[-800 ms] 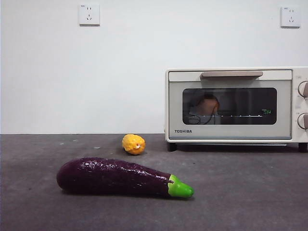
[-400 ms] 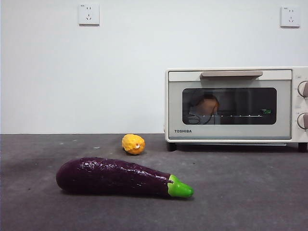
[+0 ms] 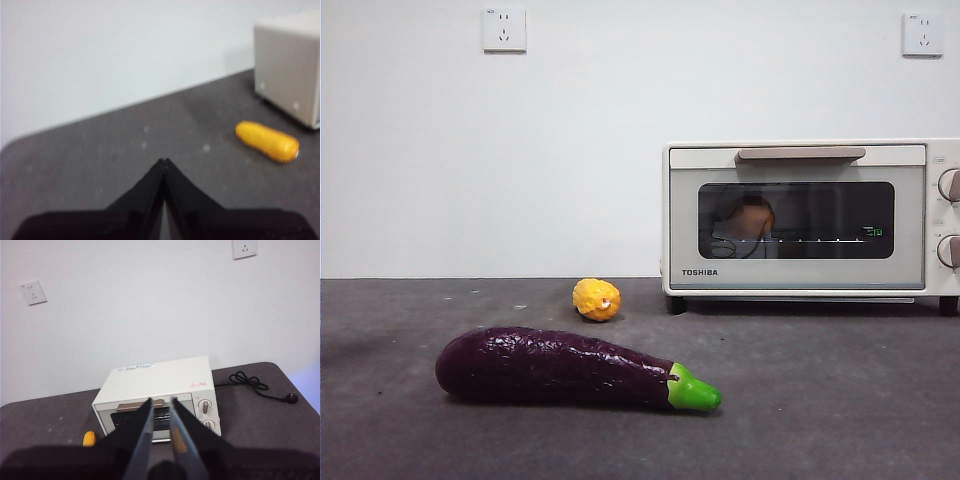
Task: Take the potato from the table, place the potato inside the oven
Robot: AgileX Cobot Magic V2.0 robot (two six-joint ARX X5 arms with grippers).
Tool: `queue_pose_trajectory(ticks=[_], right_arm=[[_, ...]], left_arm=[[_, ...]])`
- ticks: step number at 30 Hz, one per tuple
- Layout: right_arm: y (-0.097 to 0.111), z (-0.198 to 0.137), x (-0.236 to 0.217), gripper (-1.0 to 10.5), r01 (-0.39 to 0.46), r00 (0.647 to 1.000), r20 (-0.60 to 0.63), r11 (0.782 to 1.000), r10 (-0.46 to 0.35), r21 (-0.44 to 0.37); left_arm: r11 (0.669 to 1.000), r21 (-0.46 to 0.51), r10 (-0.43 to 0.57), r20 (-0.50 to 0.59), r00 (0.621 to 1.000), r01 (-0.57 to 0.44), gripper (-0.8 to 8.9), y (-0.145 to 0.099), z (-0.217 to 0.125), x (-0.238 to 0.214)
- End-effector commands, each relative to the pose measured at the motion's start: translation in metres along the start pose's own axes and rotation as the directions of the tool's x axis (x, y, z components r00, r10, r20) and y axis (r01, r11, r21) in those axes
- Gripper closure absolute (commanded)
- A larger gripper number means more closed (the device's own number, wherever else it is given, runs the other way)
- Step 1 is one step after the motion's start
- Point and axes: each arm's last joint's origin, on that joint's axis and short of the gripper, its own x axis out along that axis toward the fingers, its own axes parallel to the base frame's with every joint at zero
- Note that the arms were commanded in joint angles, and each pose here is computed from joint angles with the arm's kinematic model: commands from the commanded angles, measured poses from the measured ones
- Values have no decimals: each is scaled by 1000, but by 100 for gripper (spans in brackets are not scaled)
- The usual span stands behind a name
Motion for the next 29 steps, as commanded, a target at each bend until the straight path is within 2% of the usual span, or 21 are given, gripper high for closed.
queue_pose_trajectory(ticks=[1, 8, 22, 29], right_arm=[[0, -2, 0, 884, 4, 1000, -22, 1000, -4, -6], [0, -2, 0, 884, 4, 1000, -22, 1000, -4, -6], [0, -2, 0, 884, 4, 1000, -22, 1000, -4, -6], [0, -2, 0, 884, 4, 1000, -22, 1000, -4, -6]], left_arm=[[998, -55, 26, 3, 1000, -25, 817, 0, -17, -4], [993, -87, 78, 11, 997, -76, 817, 0, -46, -14], [987, -104, 130, 39, 991, -125, 817, 0, -70, -25], [969, -217, 125, 2, 992, -122, 817, -4, -92, -22]])
